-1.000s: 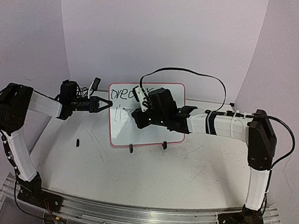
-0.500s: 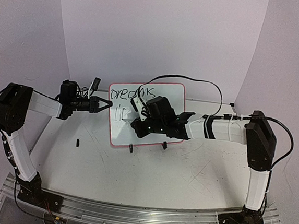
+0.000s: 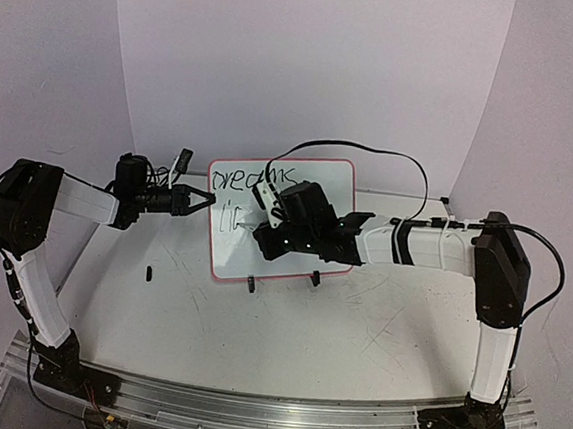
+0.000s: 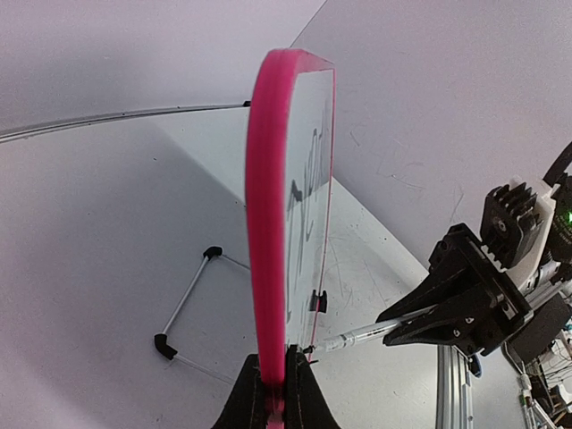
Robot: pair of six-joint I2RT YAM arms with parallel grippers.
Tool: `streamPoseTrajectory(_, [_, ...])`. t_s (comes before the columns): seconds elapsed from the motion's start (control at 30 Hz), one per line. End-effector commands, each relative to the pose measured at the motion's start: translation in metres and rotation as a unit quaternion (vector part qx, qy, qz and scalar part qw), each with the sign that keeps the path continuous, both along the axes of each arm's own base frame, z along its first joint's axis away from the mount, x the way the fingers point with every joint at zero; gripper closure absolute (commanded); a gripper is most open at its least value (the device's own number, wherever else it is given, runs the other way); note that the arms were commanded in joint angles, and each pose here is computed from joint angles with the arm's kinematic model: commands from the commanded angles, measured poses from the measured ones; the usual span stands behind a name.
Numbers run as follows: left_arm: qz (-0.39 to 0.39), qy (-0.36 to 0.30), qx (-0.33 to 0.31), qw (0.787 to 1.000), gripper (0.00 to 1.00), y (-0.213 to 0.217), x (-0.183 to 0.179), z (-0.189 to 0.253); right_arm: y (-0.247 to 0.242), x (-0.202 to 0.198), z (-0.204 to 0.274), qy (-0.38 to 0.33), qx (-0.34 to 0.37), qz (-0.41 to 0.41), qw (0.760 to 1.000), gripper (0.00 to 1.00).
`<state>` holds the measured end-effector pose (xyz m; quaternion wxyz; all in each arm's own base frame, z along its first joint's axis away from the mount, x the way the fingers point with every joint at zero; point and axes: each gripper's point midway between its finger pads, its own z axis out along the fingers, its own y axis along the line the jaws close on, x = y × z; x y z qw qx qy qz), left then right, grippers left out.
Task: Write a sentence on the whiteboard
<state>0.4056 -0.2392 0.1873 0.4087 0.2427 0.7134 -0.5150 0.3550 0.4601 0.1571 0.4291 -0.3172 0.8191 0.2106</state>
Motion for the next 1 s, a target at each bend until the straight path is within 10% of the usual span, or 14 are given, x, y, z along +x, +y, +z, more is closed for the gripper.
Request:
streamPoseTrajectory(0.0, [0.014, -0.04, 0.012, 0.999, 1.0, -0.002, 0.013, 0.01, -0.022, 0.038, 0.039, -0.047, 0.013, -0.069, 0.996, 1.0])
streamPoseTrajectory(0.97, [0.013, -0.038, 0.012, 0.999, 1.0, -0.003, 0.015, 0.009, -0.019, -0.004, -0.007, 0.021, -0.002, -0.024, 0.999, 1.0])
